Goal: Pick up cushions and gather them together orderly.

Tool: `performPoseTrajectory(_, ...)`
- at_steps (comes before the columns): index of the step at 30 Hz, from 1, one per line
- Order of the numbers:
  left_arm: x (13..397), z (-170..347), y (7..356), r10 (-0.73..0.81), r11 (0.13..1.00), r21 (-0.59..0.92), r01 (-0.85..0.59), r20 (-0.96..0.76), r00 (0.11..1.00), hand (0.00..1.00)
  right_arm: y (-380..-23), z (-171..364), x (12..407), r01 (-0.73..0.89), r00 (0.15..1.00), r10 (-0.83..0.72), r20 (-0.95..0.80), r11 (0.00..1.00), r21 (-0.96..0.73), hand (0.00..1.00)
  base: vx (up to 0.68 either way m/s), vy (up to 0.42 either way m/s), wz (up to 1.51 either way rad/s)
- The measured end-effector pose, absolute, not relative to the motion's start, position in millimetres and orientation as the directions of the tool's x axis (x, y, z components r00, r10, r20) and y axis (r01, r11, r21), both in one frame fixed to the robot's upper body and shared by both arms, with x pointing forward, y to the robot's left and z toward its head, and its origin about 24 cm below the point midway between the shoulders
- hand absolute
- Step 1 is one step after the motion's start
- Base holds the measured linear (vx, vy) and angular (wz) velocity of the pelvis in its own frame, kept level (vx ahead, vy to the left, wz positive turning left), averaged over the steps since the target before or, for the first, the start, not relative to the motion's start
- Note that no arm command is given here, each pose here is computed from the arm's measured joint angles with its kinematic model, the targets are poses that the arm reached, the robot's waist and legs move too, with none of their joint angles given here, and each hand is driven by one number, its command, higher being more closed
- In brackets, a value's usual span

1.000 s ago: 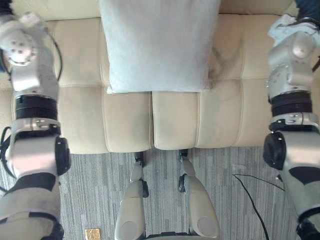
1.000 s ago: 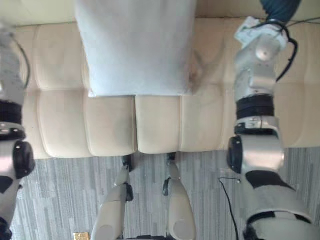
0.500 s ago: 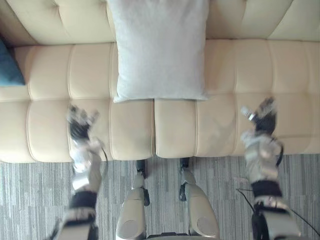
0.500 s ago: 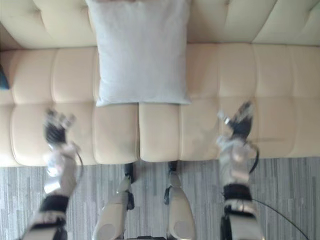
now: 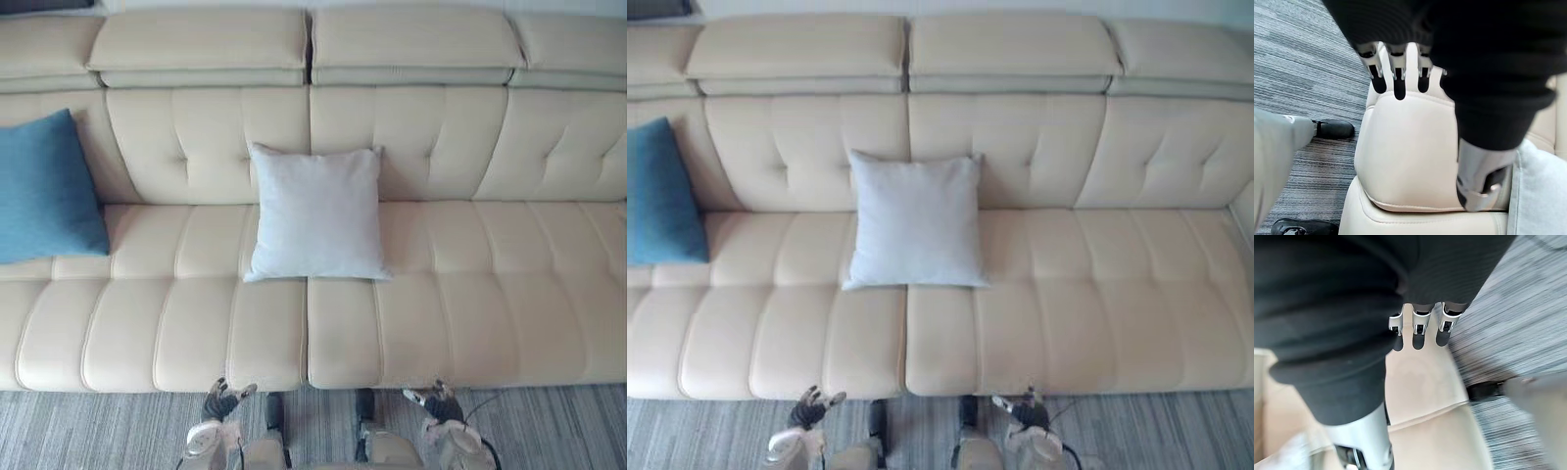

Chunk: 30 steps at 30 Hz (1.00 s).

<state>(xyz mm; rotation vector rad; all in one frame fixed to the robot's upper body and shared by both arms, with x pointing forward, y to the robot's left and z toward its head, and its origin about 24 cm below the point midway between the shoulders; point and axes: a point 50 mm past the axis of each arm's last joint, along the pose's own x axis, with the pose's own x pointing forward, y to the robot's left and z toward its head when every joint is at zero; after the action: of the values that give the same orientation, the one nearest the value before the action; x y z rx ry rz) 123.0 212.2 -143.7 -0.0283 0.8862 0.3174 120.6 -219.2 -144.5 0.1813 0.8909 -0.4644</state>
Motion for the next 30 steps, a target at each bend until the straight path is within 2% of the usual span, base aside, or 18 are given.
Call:
performPoseTrajectory(5,117,-146,215,0.274,0.952,0.137,-0.274,-0.777,0.566,0.00,-221,-148,112,0.485,0.501,-0.320,-0.805,0.873,-0.045,0.00,0.09,-0.006,-0.02)
performPoseTrajectory(6,97,-153,216,0.276,0.953,0.164,-0.255,-0.817,0.506,0.00,-218,-155,102,0.569,0.449,-0.309,-0.838,0.823,0.001,0.00,0.00,0.000,0.00)
performPoseTrajectory(11,96,-153,216,0.276,0.953,0.164,-0.255,-0.818,0.505,0.00,-218,-155,100,0.569,0.445,-0.310,-0.840,0.822,-0.001,0.00,0.00,0.000,-0.01)
performPoseTrajectory(22,83,-157,213,0.278,0.949,0.167,-0.268,-0.842,0.461,0.00,-211,-160,85,0.462,0.390,-0.295,-0.872,0.882,-0.092,0.00,-0.05,0.000,-0.19)
performPoseTrajectory(25,86,-156,213,0.283,0.947,0.166,-0.276,-0.838,0.466,0.00,-209,-159,91,0.416,0.408,-0.293,-0.865,0.903,-0.109,0.00,-0.16,0.010,-0.45)
performPoseTrajectory(27,94,-154,216,0.302,0.939,0.171,-0.299,-0.826,0.476,0.00,-202,-153,110,0.359,0.470,-0.269,-0.841,0.928,-0.097,0.00,-0.12,0.011,-0.78)
performPoseTrajectory(30,114,-149,215,0.298,0.942,0.158,-0.297,-0.800,0.521,0.00,-192,-150,123,0.337,0.511,-0.247,-0.823,0.939,-0.073,0.00,-0.12,-0.009,-0.17)
